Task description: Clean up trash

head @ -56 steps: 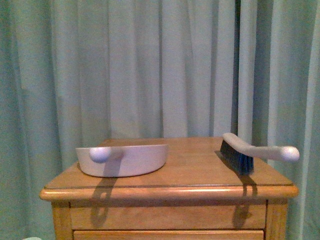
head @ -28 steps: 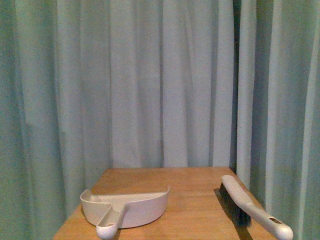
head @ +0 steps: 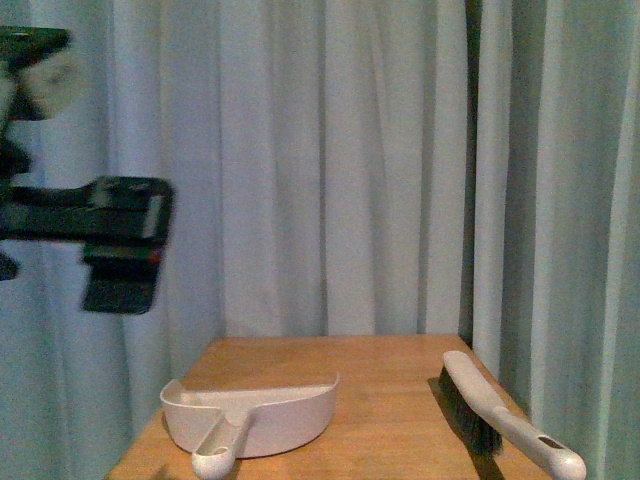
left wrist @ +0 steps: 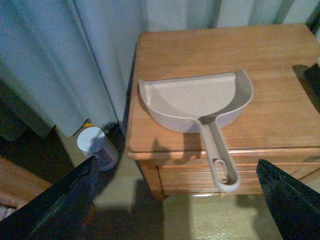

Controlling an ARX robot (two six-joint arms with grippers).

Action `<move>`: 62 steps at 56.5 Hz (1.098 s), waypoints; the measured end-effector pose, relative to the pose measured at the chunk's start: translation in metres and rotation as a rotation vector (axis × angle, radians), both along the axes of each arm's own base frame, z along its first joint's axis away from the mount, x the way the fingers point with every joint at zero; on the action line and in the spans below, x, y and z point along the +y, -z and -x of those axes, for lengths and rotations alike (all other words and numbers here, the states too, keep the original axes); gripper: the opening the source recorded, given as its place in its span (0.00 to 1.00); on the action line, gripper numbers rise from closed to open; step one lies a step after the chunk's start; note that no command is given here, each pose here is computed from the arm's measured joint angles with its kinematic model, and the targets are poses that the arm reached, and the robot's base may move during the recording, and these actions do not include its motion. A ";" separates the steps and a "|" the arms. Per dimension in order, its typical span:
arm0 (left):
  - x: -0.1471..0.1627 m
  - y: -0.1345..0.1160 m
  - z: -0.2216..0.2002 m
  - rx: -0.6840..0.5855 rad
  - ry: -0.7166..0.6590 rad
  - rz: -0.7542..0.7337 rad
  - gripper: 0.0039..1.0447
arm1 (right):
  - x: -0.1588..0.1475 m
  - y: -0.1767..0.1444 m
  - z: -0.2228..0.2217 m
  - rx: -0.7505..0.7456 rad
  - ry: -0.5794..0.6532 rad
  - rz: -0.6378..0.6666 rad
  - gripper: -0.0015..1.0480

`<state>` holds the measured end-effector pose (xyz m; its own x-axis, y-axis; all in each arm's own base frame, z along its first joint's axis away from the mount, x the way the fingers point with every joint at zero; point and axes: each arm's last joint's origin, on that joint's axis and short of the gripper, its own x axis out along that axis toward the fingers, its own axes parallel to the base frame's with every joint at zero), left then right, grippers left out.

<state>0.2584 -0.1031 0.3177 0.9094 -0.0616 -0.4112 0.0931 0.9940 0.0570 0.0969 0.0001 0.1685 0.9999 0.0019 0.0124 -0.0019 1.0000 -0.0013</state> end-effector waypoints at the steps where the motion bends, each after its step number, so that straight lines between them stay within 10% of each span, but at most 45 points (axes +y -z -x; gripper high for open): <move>1: -0.006 -0.002 -0.005 0.011 0.006 -0.003 0.93 | 0.000 0.000 0.000 0.000 0.000 0.000 0.93; 21: -0.082 0.041 -0.078 0.204 -0.009 -0.140 0.93 | 0.000 0.000 0.000 0.000 0.000 0.000 0.93; 62: -0.079 0.121 -0.121 0.388 -0.109 -0.177 0.93 | 0.000 0.000 0.000 0.000 0.000 0.000 0.93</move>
